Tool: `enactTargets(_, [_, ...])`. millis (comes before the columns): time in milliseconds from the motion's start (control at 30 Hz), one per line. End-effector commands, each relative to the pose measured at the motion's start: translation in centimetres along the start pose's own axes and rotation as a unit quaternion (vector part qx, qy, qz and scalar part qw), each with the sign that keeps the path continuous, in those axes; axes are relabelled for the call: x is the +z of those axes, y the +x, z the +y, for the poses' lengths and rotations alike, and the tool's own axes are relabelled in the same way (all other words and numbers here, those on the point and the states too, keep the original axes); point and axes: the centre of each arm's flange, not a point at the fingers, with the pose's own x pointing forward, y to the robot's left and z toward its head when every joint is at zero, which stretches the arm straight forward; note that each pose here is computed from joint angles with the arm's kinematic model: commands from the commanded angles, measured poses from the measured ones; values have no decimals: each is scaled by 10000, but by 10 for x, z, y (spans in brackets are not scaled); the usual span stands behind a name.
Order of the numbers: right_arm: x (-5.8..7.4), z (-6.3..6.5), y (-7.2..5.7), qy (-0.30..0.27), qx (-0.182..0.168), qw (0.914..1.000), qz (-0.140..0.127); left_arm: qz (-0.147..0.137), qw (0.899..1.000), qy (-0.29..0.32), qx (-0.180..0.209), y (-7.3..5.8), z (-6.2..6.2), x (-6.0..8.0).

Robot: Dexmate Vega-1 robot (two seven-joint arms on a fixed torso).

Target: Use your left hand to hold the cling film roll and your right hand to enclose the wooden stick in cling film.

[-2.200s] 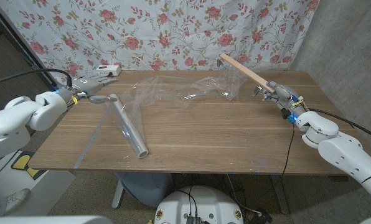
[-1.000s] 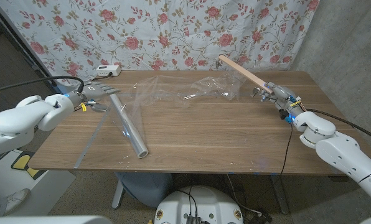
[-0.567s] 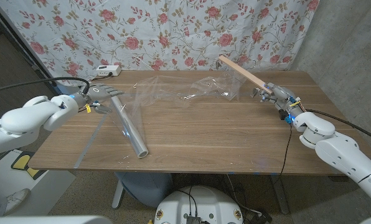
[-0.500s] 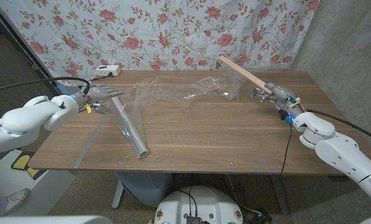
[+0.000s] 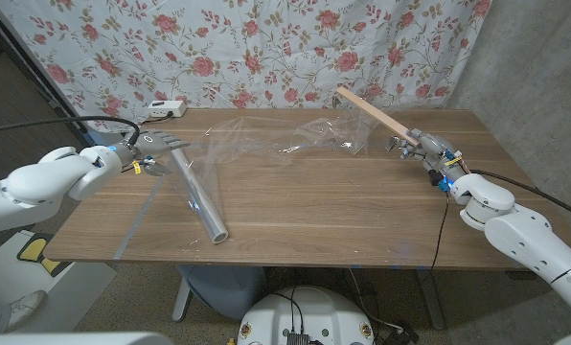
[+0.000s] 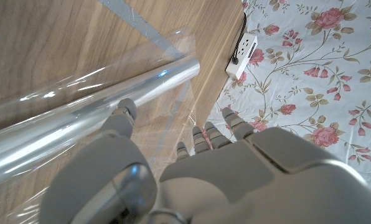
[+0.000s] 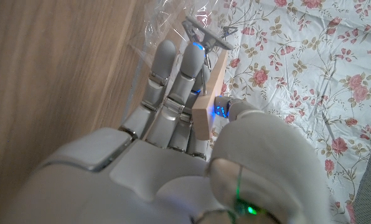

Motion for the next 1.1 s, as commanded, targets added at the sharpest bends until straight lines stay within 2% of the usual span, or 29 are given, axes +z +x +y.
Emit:
enactTargets(33, [2, 2, 0, -13, 1, 10000, -16, 232, 9993, 60, -280, 8, -1, -1])
enactTargets(167, [2, 2, -1, -13, 8, 10000, -17, 207, 9993, 78, -297, 8, -2, 0])
enactTargets(300, [1, 1, -3, -1, -6, 10000, -29, 280, 9975, 172, -626, 13, -2, 2])
enactTargets(367, [1, 0, -4, 4, -16, 10000, -34, 166, 9978, 48, -633, 13, -3, 2])
enactTargets(400, [1, 0, -5, 5, -16, 10000, -31, 218, 9984, 128, -512, 11, -8, 5])
enactTargets(467, [1, -1, -6, 4, -25, 10000, -29, 240, 9973, 156, -675, 14, -9, 6])
enactTargets(633, [1, -2, -7, -2, -30, 10000, -31, 181, 9975, 196, -648, 17, -9, 12])
enactTargets(833, [2, -1, -6, -20, -20, 10000, -30, 174, 9975, 160, -664, 20, -9, 10])
enactTargets(933, [2, 0, -6, -19, -22, 10000, -22, 46, 9963, 20, -855, 24, -11, 8])
enactTargets(1000, [2, 1, -5, -15, -23, 10000, -16, 59, 9972, 14, -741, 24, -11, 9])
enactTargets(1100, [1, 1, -4, -9, -19, 10000, -9, -4, 9965, -200, -811, 27, -11, 8])
